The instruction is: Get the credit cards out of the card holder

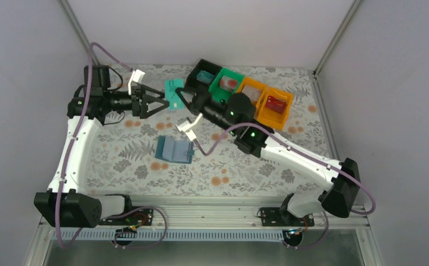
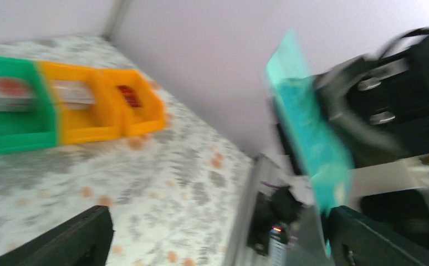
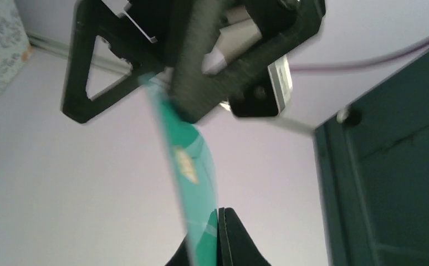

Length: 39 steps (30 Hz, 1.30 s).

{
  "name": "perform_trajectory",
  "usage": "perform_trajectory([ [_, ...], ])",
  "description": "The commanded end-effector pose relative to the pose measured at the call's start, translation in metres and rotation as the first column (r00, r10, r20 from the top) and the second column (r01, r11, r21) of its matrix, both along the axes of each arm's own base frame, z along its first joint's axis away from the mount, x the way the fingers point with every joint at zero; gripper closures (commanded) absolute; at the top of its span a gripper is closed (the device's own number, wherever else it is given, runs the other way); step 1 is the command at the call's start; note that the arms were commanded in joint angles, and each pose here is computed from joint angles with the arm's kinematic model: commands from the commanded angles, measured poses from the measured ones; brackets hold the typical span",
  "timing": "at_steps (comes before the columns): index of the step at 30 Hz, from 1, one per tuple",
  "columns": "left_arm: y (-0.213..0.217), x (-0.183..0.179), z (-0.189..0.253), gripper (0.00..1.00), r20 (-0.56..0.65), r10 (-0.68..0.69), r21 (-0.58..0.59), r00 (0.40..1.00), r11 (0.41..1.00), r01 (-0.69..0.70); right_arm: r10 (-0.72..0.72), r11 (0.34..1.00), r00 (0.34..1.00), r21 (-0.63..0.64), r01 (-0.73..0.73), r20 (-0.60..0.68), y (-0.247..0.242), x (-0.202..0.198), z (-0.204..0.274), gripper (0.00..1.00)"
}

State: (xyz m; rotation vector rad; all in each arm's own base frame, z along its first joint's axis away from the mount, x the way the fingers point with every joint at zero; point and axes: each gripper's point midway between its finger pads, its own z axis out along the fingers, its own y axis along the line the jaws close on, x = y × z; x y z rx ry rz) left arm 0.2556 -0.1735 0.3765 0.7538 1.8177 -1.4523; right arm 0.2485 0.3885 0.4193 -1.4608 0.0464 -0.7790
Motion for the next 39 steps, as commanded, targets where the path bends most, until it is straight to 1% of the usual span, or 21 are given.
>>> perform_trajectory([
  [1,0.046,0.065,-0.009,0.0,0.176,0.328,0.234,0.928,0.902,-0.363,-0.067,0.971,0.891,0.176,0.162,-0.449,-0.004,0.049,0.038,0.96],
  [2,0.058,0.078,-0.011,0.0,0.219,0.389,0.276,0.895,0.855,-0.439,-0.064,0.957,0.833,0.203,0.207,-0.549,-0.003,0.064,0.041,0.96],
  [3,0.071,0.09,-0.014,0.0,0.254,0.448,0.308,0.857,0.803,-0.511,-0.058,0.938,0.788,0.237,0.254,-0.613,-0.008,0.078,0.056,0.96],
  [4,0.083,0.101,-0.016,0.0,0.284,0.501,0.331,0.818,0.749,-0.574,-0.053,0.924,0.737,0.246,0.291,-0.674,-0.008,0.092,0.054,0.96],
  [5,0.093,0.107,-0.019,0.0,0.307,0.533,0.346,0.788,0.709,-0.614,-0.056,0.912,0.688,0.243,0.33,-0.724,-0.008,0.11,0.047,0.96],
  [7,0.109,0.116,-0.022,0.0,0.341,0.579,0.371,0.74,0.64,-0.672,-0.038,0.87,0.567,0.252,0.424,-0.823,-0.009,0.152,0.028,0.96],
  [10,0.119,0.118,-0.024,0.0,0.371,0.602,0.384,0.707,0.594,-0.707,-0.011,0.813,0.411,0.231,0.534,-0.912,-0.025,0.213,0.0,0.96],
  [13,0.125,0.119,-0.023,0.0,0.394,0.609,0.388,0.688,0.569,-0.725,-0.038,0.742,0.316,0.185,0.644,-0.948,-0.038,0.266,-0.031,0.96],
  [16,0.126,0.122,-0.024,0.0,0.393,0.611,0.393,0.688,0.565,-0.726,-0.042,0.669,0.266,0.17,0.724,-0.963,-0.053,0.309,-0.064,0.96],
  [18,0.124,0.124,-0.028,0.0,0.38,0.604,0.397,0.7,0.577,-0.713,-0.03,0.622,0.238,0.168,0.764,-0.971,-0.063,0.329,-0.086,0.96],
  [20,0.121,0.126,-0.032,0.0,0.367,0.592,0.4,0.717,0.596,-0.696,0.015,0.593,0.212,0.179,0.785,-0.977,-0.068,0.345,-0.103,0.96],
  [22,0.118,0.129,-0.038,0.0,0.349,0.582,0.407,0.735,0.612,-0.678,0.055,0.594,0.184,0.18,0.784,-0.981,-0.065,0.357,-0.125,0.96],
  [28,0.108,0.137,-0.065,0.0,0.273,0.546,0.432,0.792,0.666,-0.608,0.085,0.634,0.108,0.137,0.761,-0.991,-0.047,0.375,-0.187,0.96],
  [31,0.1,0.145,-0.074,0.0,0.252,0.506,0.431,0.825,0.704,-0.564,0.084,0.617,0.074,0.11,0.779,-0.994,-0.047,0.38,-0.212,0.96],
  [35,0.095,0.183,-0.103,0.0,0.242,0.48,0.48,0.843,0.696,-0.534,0.096,0.591,0.048,0.096,0.801,-0.994,-0.054,0.385,-0.224,0.96],
  [36,0.09,0.21,-0.113,0.0,0.246,0.471,0.499,0.847,0.688,-0.527,0.085,0.571,0.041,0.083,0.817,-0.995,-0.059,0.39,-0.234,0.96],
  [38,0.081,0.235,-0.132,0.0,0.234,0.466,0.514,0.853,0.686,-0.516,0.075,0.575,0.021,0.06,0.816,-0.997,-0.059,0.39,-0.247,0.96],
  [39,0.076,0.245,-0.136,0.0,0.248,0.458,0.514,0.854,0.685,-0.517,0.071,0.578,0.008,0.047,0.815,-0.997,-0.058,0.39,-0.254,0.96],
])
